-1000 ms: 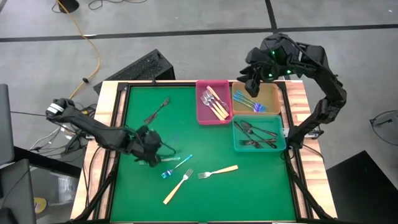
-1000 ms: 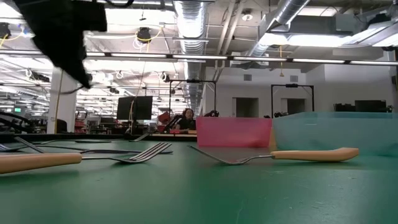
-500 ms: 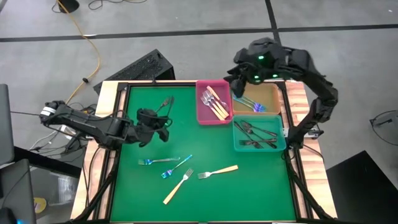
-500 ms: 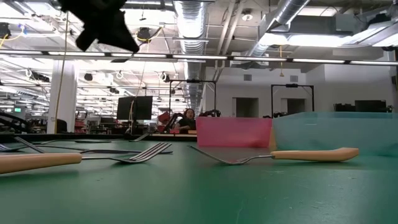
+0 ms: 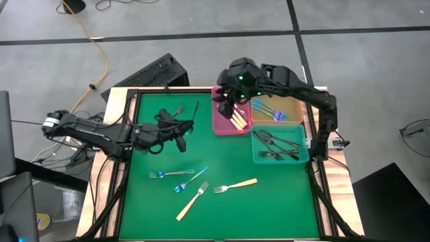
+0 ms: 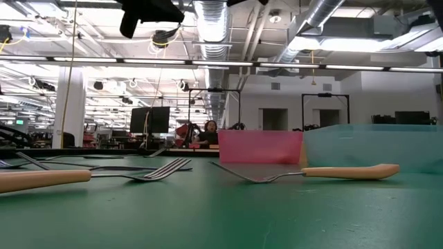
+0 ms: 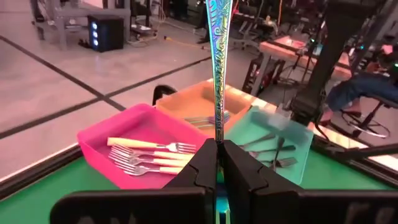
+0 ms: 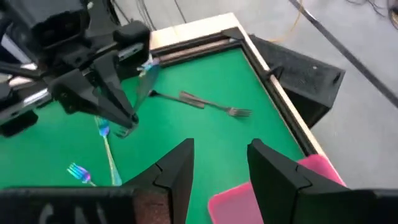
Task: Sort silverware by color (type)
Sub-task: Put the blue fork into the orange bin
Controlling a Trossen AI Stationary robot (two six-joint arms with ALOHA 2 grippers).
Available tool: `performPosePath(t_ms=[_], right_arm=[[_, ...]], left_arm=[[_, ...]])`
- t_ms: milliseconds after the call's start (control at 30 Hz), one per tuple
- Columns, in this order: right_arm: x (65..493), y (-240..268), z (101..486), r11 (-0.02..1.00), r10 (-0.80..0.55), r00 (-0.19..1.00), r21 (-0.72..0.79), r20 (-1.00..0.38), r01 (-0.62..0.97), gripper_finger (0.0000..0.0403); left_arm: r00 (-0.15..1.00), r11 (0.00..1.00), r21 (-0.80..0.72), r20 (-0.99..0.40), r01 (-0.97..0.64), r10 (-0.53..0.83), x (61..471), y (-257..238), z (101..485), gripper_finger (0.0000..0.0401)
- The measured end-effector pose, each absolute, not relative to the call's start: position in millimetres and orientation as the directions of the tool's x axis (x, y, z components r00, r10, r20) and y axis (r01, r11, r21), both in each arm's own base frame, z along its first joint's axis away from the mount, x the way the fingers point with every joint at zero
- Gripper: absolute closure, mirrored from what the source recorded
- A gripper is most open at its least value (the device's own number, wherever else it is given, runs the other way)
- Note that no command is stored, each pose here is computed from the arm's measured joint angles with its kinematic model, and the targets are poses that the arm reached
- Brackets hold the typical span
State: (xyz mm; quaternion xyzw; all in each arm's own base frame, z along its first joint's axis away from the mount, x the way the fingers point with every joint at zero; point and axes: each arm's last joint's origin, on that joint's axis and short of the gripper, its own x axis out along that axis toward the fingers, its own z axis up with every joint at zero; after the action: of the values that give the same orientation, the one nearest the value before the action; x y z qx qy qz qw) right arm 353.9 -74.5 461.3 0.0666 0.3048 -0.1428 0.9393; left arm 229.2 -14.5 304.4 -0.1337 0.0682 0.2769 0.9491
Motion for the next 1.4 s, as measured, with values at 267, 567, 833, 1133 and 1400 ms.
performPosePath(t_ms=[267, 567, 833, 1133, 1400], right_arm=[[333, -55, 481, 0.963, -0.211, 0.805, -0.261, -0.555, 0.073, 0.0233], [372, -30, 435, 0.938, -0.113, 0.691, -0.306, -0.714, -0.162, 0.0233], [410, -17, 385, 0.935, 0.008, 0.573, -0.197, -0.82, -0.294, 0.0233], [436, -19, 361, 0.932, 0.102, 0.59, -0.131, -0.801, -0.339, 0.0233], [452, -21, 338, 0.938, 0.097, 0.557, -0.111, -0.825, -0.328, 0.0233]], left_arm=[[0.857, 0.866, -0.248, -0.41, -0.434, 0.312, 220, -4, 290, 0.0401], [0.75, 0.913, -0.195, -0.642, -0.358, 0.158, 232, 0, 254, 0.0401], [0.632, 0.941, -0.121, -0.766, -0.315, 0.113, 240, -6, 228, 0.0401], [0.563, 0.961, 0.104, -0.792, -0.257, 0.236, 238, -14, 231, 0.0401], [0.552, 0.926, 0.296, -0.743, -0.237, 0.378, 241, -10, 261, 0.0401]])
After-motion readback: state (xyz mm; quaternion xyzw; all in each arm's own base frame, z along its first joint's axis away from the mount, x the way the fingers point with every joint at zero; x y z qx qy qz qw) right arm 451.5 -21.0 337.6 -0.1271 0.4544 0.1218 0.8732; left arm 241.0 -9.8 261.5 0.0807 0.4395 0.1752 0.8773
